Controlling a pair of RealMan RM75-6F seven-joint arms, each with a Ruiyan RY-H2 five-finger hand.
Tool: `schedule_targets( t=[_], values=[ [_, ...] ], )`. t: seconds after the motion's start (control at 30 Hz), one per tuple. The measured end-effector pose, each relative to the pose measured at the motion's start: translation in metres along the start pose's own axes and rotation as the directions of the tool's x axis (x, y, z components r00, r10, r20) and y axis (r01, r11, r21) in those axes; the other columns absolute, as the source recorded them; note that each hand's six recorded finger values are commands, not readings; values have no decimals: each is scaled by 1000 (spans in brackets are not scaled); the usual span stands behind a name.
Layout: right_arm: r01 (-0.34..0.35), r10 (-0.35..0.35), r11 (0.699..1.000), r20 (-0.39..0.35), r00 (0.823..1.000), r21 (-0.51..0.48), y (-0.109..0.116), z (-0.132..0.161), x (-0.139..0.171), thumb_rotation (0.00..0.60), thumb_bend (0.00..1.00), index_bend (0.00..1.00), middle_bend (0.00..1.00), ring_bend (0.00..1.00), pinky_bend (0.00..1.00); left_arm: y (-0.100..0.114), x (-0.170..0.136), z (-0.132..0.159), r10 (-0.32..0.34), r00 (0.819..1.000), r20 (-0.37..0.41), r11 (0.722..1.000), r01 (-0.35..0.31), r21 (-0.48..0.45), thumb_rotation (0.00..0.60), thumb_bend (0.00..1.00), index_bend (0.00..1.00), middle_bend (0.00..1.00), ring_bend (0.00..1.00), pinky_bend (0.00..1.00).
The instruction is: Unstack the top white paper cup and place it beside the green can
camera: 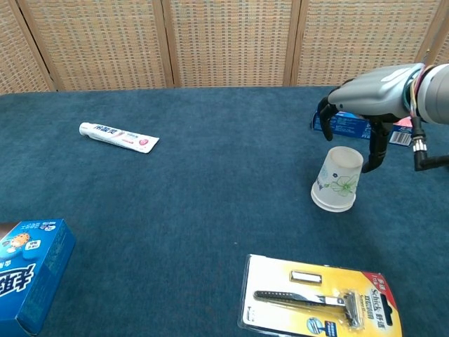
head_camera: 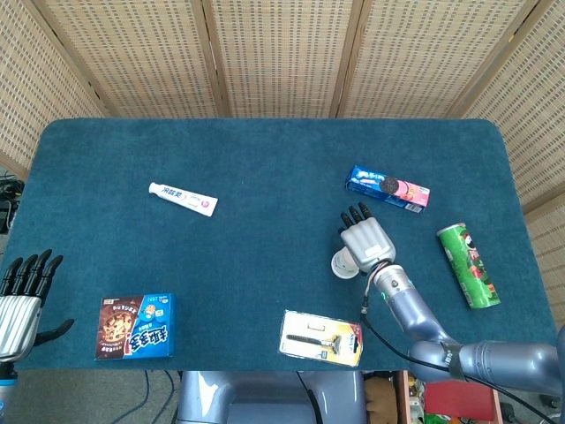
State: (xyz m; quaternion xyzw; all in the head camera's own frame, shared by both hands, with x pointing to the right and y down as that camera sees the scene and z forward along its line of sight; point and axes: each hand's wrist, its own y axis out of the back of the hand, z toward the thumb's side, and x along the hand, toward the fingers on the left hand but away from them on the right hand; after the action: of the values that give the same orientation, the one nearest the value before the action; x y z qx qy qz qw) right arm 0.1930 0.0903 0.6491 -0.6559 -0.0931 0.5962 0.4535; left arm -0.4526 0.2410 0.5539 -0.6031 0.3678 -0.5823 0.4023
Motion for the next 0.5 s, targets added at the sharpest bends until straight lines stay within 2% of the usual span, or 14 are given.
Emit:
schedule_targets(
  t=[0.5],
  values=[
    [-1, 1, 1000, 4, 1000, 8, -1, 2, -3, 600, 431, 360, 145, 0, 32, 0, -1, 1, 0, 1000, 7, 1000, 0, 0, 600, 0, 0, 0, 0, 0]
  ],
)
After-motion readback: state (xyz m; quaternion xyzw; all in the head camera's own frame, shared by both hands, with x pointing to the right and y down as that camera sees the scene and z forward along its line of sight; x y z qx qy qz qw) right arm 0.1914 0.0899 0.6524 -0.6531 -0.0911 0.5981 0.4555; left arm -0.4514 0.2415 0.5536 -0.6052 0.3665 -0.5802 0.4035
